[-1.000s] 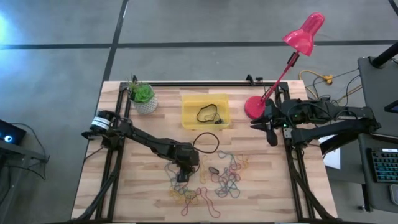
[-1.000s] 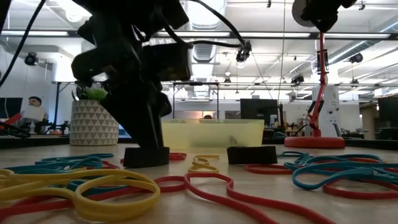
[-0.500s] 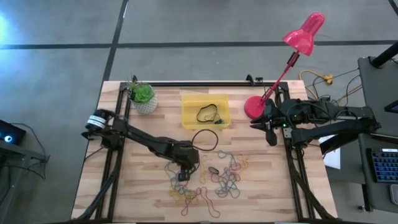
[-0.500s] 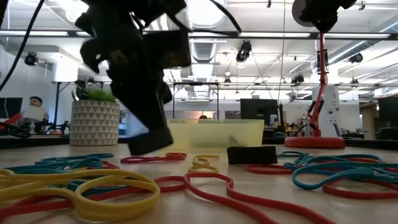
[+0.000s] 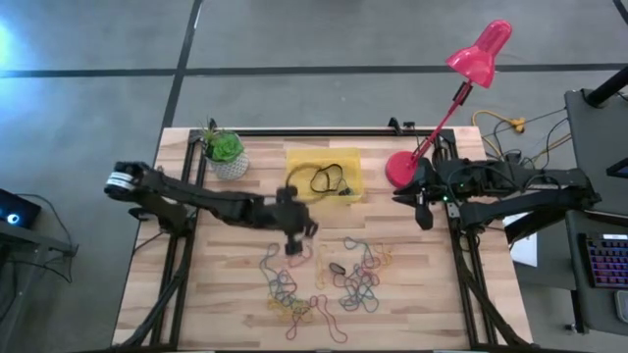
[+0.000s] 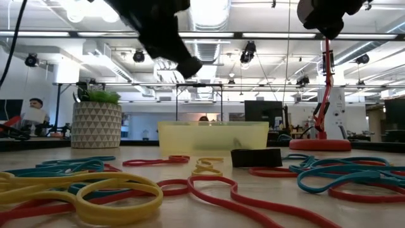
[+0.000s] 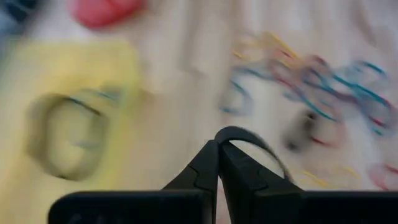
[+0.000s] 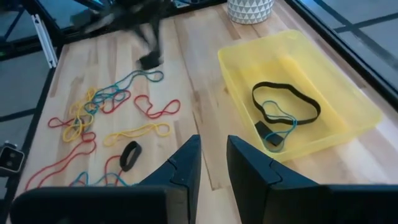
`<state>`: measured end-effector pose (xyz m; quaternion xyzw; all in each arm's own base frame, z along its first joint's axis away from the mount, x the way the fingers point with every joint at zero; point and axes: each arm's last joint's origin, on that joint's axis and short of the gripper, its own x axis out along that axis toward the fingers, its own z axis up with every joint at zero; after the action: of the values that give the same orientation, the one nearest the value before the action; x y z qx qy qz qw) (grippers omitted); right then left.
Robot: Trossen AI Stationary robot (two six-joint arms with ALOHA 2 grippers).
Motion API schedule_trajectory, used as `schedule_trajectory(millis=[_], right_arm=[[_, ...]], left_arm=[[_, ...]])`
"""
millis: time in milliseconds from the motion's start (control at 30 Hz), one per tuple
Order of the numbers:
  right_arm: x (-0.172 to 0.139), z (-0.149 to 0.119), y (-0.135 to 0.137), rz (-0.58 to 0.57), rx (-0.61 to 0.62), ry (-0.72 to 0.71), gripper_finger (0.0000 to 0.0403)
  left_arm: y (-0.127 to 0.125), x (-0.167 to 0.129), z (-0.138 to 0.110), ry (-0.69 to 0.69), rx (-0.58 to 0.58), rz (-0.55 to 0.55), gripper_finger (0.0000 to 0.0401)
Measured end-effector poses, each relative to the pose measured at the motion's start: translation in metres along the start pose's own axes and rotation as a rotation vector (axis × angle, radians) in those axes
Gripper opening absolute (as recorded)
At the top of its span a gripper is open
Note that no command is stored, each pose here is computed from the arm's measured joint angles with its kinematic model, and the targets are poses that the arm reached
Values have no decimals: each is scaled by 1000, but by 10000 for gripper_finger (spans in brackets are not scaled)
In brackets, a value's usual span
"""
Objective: Pick and place rubber bands into bin
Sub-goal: Put the black rubber band into the yellow bin
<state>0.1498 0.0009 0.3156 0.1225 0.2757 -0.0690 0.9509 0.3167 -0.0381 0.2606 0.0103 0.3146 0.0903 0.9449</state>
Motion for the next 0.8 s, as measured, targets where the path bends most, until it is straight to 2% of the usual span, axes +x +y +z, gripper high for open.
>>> schedule_trajectory(millis=[133, 300, 533, 800], right_arm=[[4, -2, 0, -3, 24, 8, 68], [8, -2, -1, -28, 47, 10, 68], [19, -2, -1, -61, 79, 15, 68], [36, -2, 0, -98, 114, 37, 68]], left_arm=[[39, -3, 8, -30, 3, 139, 0], [86, 7, 4, 1, -24, 243, 0], [130, 35, -11, 53, -44, 219, 0], [151, 64, -25, 91, -71, 232, 0]])
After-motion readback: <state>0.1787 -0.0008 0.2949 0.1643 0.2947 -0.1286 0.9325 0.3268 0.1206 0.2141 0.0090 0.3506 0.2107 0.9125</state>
